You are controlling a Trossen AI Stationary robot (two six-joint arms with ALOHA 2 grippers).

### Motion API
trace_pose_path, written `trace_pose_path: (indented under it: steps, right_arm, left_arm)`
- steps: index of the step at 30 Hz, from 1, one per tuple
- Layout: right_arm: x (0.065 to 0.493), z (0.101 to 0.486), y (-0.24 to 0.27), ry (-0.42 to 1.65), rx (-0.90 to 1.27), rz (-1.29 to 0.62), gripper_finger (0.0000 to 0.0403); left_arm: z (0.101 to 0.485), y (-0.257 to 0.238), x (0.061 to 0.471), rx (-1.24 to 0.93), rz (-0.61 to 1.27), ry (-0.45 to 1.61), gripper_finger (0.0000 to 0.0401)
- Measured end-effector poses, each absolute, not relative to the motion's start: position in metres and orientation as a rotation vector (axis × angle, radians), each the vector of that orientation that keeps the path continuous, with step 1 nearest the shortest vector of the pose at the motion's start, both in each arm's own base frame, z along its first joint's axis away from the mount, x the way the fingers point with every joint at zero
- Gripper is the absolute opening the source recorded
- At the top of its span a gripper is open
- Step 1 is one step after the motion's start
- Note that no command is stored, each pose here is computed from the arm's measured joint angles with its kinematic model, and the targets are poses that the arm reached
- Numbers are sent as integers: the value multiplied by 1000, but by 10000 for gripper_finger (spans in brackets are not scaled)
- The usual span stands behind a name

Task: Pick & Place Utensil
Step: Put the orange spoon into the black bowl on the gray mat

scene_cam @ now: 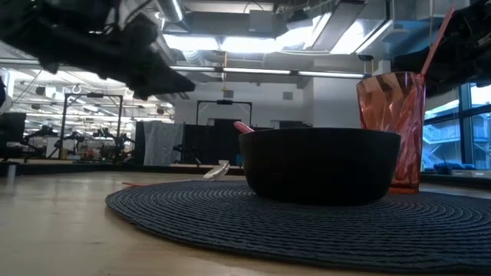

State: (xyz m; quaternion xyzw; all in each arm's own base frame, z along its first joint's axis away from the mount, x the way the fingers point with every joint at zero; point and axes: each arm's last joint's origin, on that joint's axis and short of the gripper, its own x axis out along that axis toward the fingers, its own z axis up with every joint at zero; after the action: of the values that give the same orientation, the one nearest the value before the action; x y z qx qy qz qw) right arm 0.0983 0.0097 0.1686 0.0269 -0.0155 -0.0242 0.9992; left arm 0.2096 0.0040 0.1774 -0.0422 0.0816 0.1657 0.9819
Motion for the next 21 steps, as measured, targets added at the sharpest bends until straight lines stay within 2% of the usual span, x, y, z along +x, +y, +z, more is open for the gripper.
trace_pose_path:
  steps: [4,13,21]
  right_arm:
    - [98,169,10,-31,49,-48,7]
    - [98,169,10,-30,48,-48,7]
    - [98,169,10,-30,51,-48,7]
  left_arm:
    - [182,9,188,-87,353,95,2]
    - [218,1,145,-78,304,-3,1]
    - [197,-4,127,-178,417,-25,1]
